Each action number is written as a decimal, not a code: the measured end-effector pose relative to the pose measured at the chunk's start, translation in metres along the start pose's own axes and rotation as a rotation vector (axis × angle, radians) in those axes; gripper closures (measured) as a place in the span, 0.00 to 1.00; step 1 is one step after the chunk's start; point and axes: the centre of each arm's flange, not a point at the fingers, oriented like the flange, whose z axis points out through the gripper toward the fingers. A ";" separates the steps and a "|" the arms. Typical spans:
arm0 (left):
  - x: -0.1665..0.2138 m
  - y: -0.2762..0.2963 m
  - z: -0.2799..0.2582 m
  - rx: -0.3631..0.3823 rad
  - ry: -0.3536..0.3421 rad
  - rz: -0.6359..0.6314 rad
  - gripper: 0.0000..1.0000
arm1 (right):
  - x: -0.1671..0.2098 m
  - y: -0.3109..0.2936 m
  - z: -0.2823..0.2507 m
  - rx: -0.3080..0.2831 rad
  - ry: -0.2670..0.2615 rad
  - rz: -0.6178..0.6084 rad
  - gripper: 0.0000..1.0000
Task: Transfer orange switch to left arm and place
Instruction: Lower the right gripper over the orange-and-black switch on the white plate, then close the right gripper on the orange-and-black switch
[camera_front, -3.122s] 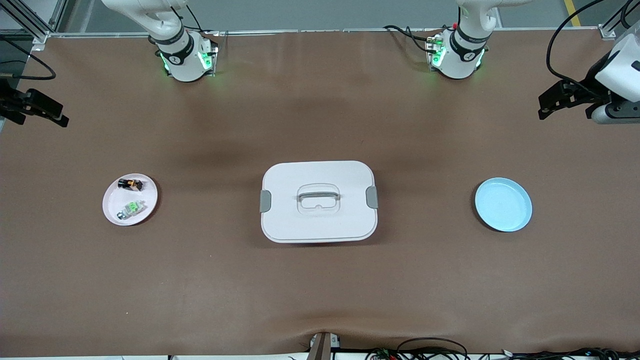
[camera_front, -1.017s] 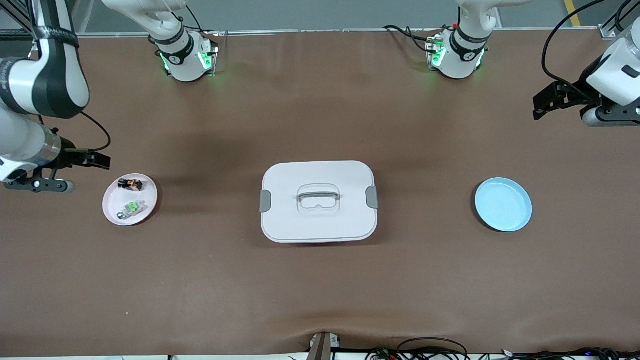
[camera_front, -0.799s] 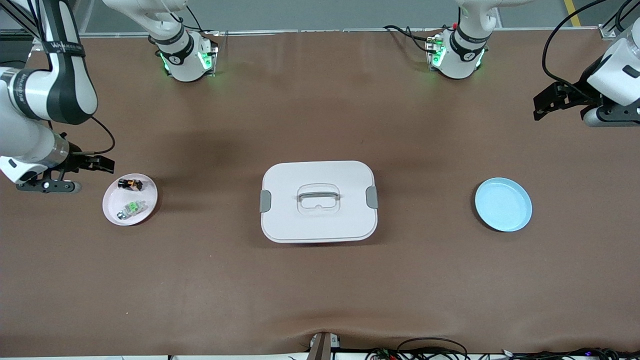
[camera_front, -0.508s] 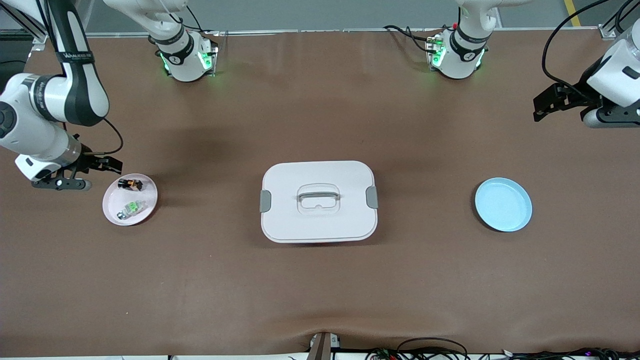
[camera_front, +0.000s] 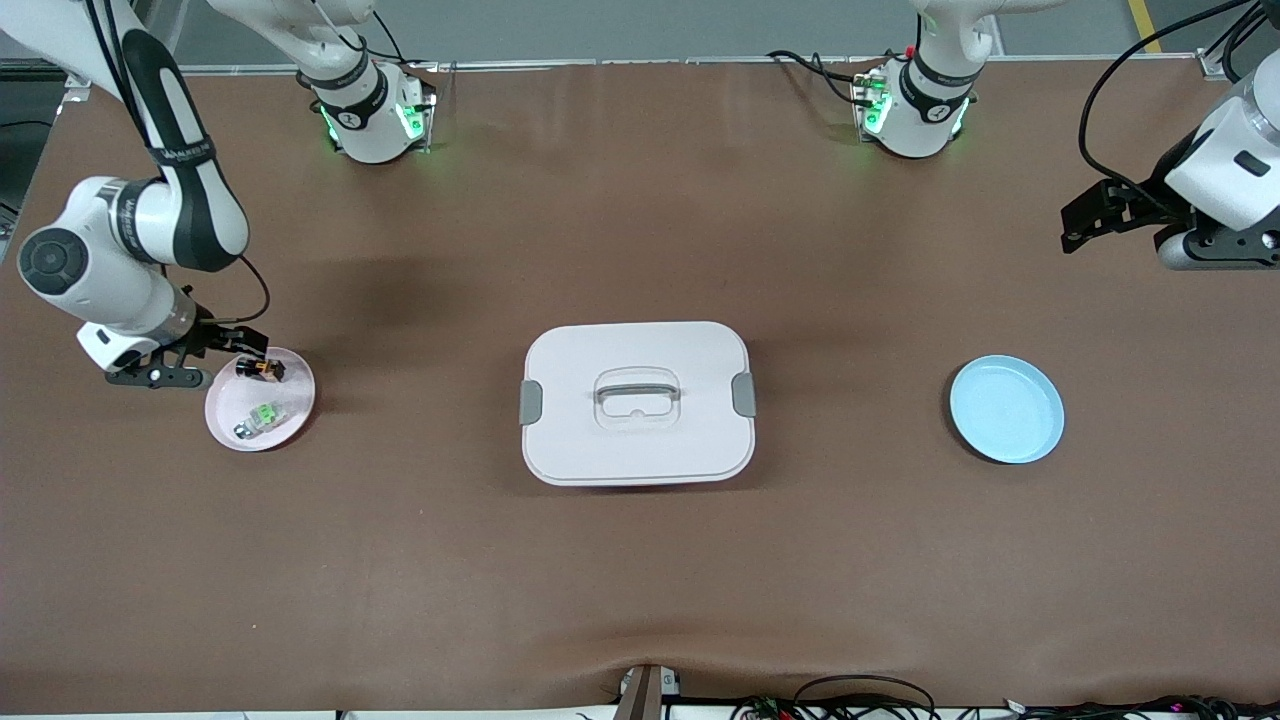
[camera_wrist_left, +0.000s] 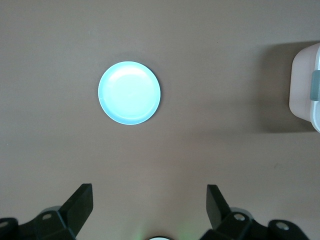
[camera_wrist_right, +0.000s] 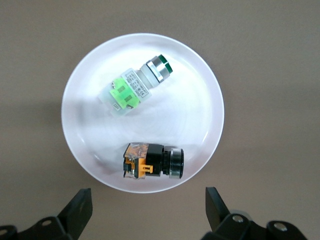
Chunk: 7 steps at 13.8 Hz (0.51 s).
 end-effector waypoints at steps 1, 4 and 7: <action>0.000 0.000 0.000 0.000 0.000 0.000 0.00 | -0.001 0.001 0.011 0.001 -0.007 0.002 0.00; 0.000 0.000 0.000 0.000 0.001 0.000 0.00 | 0.000 0.003 0.034 0.001 -0.003 0.007 0.00; 0.000 0.000 0.000 0.000 0.001 0.000 0.00 | 0.002 0.002 0.049 0.001 0.001 0.004 0.00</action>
